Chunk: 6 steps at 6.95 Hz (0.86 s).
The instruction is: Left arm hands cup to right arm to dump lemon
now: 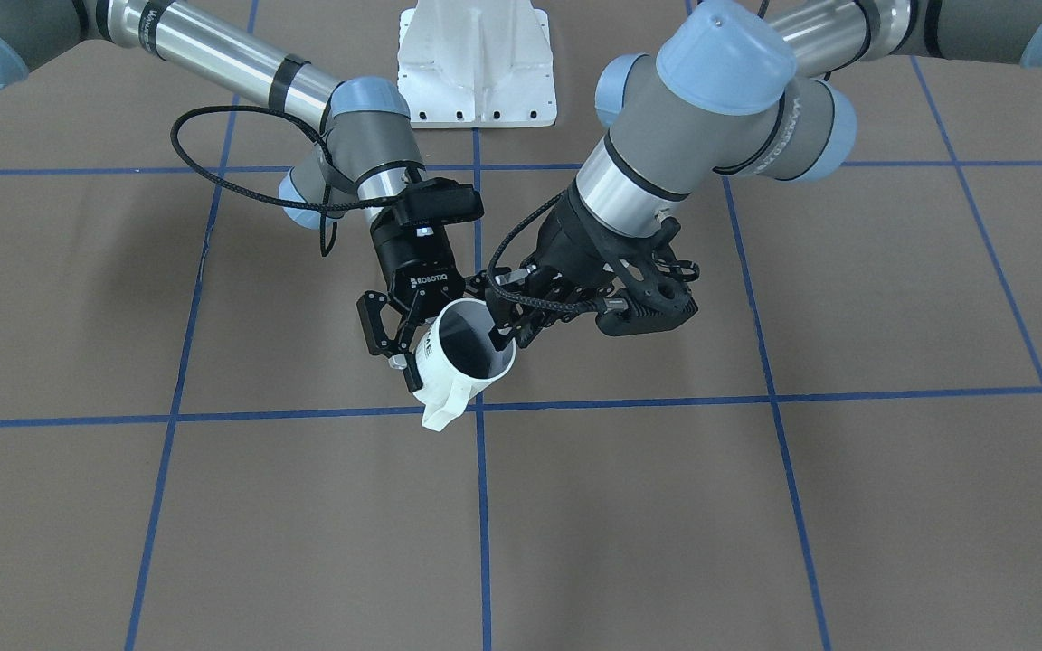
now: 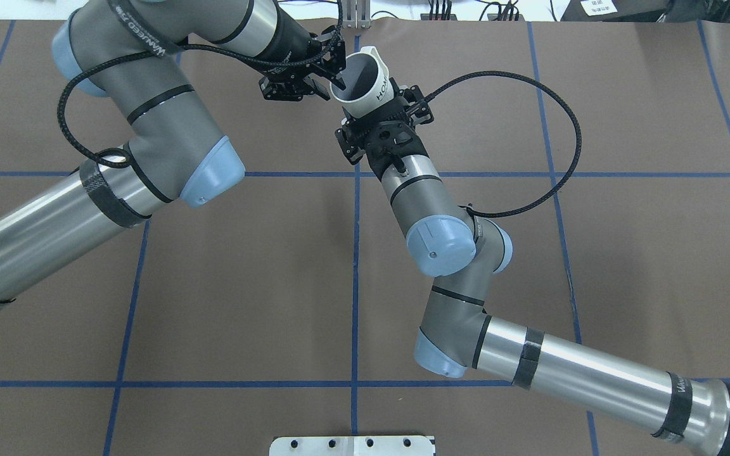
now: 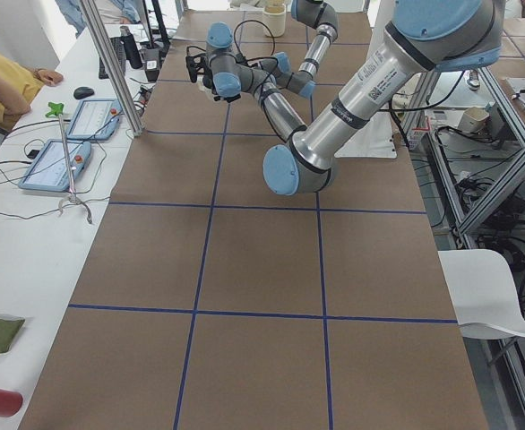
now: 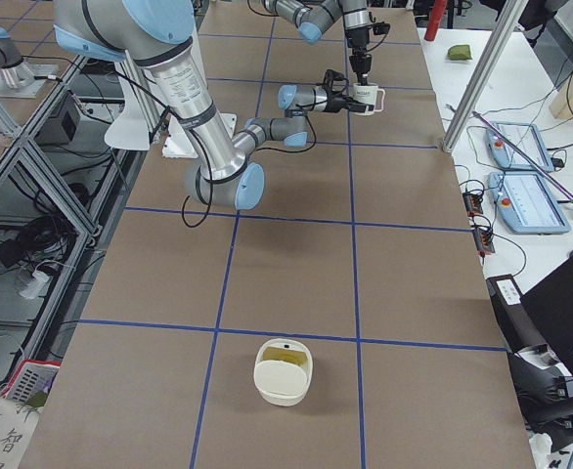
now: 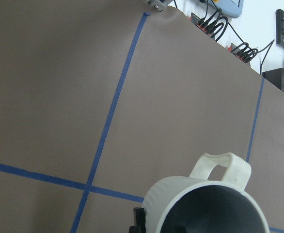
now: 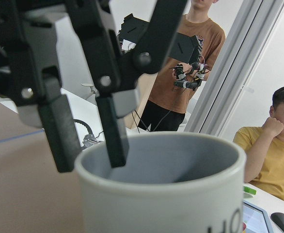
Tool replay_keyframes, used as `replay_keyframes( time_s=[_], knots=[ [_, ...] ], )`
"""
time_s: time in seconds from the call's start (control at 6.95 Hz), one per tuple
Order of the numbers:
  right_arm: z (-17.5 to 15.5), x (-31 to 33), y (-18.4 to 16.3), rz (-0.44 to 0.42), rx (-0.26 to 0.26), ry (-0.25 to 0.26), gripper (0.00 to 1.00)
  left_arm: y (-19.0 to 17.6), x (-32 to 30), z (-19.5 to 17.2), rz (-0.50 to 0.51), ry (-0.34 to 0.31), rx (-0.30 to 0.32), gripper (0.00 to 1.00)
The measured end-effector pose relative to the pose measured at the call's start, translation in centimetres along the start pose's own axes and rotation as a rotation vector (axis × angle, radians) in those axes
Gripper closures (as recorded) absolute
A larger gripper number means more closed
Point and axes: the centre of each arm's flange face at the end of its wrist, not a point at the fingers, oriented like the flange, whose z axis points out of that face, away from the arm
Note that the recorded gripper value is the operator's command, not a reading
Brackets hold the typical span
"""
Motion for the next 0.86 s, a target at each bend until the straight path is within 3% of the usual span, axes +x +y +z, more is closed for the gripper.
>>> replay_keyframes(
  time_s=[0.29,0.43,0.58,0.72,0.86],
  knots=[
    [0.00,0.00,0.02,-0.011,0.000,0.000,1.00,-0.03,0.05,0.06,-0.001,-0.001,0.000,0.75],
    [-0.01,0.04,0.11,-0.013,-0.001,0.000,1.00,0.01,0.02,0.16,-0.001,-0.003,-0.001,0.83],
    [-0.01,0.08,0.16,-0.023,-0.002,0.001,1.00,0.00,-0.08,0.33,-0.003,-0.007,-0.002,1.00],
    [0.00,0.09,0.17,-0.041,-0.001,0.002,0.92,-0.04,-0.18,0.54,-0.005,-0.011,-0.002,1.00],
    [-0.04,0.04,0.05,-0.052,0.000,0.001,0.32,-0.10,-0.26,0.71,-0.008,-0.016,-0.002,1.00]
  ],
)
